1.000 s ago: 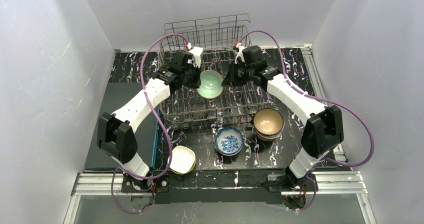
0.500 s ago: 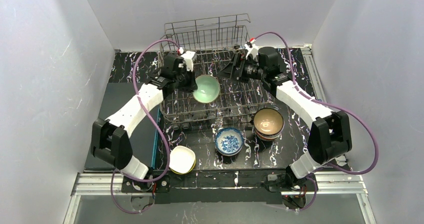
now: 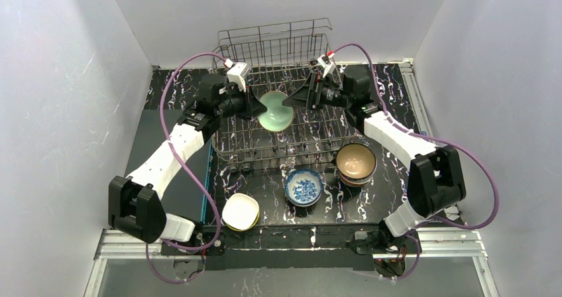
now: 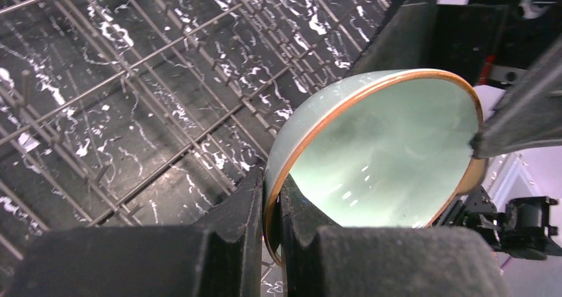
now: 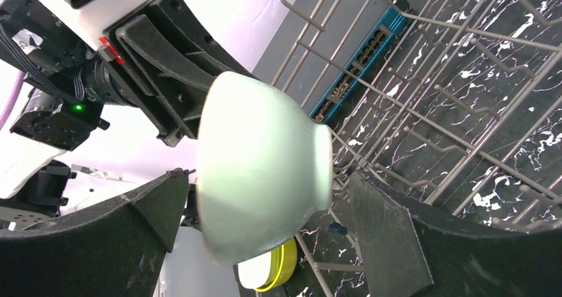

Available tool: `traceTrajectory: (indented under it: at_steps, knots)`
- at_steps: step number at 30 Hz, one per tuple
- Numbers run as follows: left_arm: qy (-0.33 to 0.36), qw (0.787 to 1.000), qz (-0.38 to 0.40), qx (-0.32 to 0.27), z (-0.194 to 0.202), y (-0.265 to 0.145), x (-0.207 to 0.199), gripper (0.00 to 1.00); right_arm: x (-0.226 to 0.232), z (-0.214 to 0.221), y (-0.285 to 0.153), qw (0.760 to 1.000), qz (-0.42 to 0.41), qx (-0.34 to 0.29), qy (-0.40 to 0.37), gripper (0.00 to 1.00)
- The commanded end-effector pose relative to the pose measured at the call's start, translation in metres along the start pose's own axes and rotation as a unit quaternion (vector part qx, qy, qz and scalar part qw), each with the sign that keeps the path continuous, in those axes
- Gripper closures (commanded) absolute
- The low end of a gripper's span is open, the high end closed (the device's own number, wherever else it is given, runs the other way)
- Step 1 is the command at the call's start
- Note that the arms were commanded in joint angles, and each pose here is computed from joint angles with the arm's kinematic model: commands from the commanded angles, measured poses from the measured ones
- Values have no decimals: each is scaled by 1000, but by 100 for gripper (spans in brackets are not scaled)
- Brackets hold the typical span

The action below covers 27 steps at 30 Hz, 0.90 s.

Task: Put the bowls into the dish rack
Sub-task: Turn the bowl upside down on the dish rack.

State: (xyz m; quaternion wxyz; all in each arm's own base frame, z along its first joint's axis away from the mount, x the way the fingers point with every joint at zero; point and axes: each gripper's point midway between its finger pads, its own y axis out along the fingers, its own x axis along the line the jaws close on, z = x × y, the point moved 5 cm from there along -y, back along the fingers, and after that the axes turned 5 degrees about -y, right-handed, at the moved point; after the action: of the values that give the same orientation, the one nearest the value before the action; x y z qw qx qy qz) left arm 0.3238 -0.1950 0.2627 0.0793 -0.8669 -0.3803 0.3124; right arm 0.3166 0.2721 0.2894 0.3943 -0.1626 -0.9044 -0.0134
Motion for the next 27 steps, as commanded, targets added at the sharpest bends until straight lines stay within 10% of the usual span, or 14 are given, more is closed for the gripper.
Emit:
traceTrajectory:
  at_steps: [1,27]
  knots:
    - [36,993,93,-65,-31,-21,-36,100,24,-7,-9,998,-37,-6,-43,1]
    - [42,988,130,-67,-28,-19,-42,100,45,16,-3,992,-123,40,-4,5]
